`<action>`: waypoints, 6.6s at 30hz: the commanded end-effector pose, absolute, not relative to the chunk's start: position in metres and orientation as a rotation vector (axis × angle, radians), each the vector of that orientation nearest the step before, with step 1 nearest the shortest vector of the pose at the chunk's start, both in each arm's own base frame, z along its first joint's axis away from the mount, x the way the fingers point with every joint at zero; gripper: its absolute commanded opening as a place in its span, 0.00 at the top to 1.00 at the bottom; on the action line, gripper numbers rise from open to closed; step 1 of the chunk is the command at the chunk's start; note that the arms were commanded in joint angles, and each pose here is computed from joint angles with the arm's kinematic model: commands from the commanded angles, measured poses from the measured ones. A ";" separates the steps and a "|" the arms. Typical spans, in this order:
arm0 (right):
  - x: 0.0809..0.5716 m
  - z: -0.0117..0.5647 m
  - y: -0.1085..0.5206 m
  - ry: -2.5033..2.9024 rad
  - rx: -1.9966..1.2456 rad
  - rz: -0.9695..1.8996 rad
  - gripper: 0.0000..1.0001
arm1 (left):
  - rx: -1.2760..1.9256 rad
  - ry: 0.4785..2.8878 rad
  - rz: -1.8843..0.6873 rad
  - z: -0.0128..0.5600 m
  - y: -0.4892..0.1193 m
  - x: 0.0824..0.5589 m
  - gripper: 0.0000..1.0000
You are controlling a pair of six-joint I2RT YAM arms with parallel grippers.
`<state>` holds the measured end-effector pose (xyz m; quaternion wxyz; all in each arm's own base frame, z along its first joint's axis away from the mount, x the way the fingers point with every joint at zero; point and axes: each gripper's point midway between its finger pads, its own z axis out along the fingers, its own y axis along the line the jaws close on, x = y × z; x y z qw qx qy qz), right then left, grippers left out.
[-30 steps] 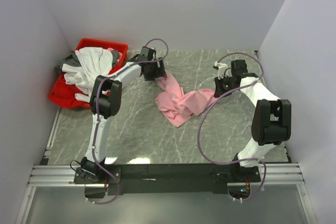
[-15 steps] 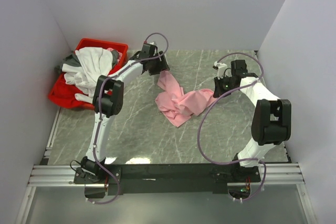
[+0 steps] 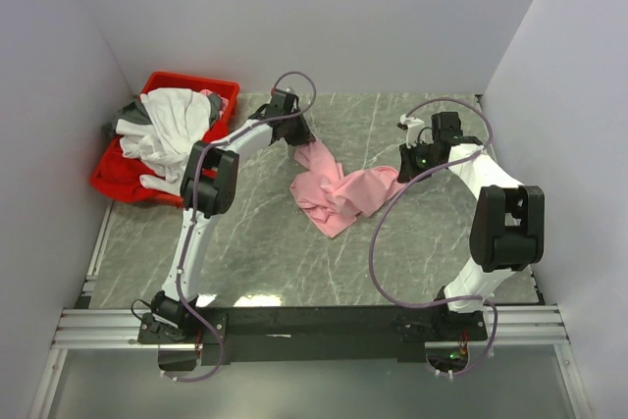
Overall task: Fold and stack the t-shirts
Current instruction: Flatten the tshirt out
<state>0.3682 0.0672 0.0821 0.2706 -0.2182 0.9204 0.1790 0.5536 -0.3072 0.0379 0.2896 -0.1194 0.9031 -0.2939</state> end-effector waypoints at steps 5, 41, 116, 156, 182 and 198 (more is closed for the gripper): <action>0.373 0.102 0.069 2.411 -0.617 0.469 1.00 | -0.276 2.278 -0.854 0.083 -0.315 0.566 1.00; 0.281 0.557 -0.015 1.376 -0.341 -0.308 1.00 | -0.253 1.137 -0.578 0.590 -0.099 0.327 1.00; 0.307 0.089 0.038 2.513 -0.765 0.535 0.38 | 0.023 2.200 -0.799 0.177 -0.210 0.331 0.27; 0.097 0.073 0.078 2.188 -2.070 0.722 0.99 | -0.067 2.014 -0.762 0.209 -0.176 0.298 0.23; 0.464 0.130 -0.022 2.355 -0.125 0.309 0.50 | -0.068 2.130 -0.865 0.161 -0.204 0.557 0.28; 0.527 0.089 -0.078 2.419 0.110 0.253 0.52 | -0.163 2.231 -0.826 0.082 -0.207 0.629 0.40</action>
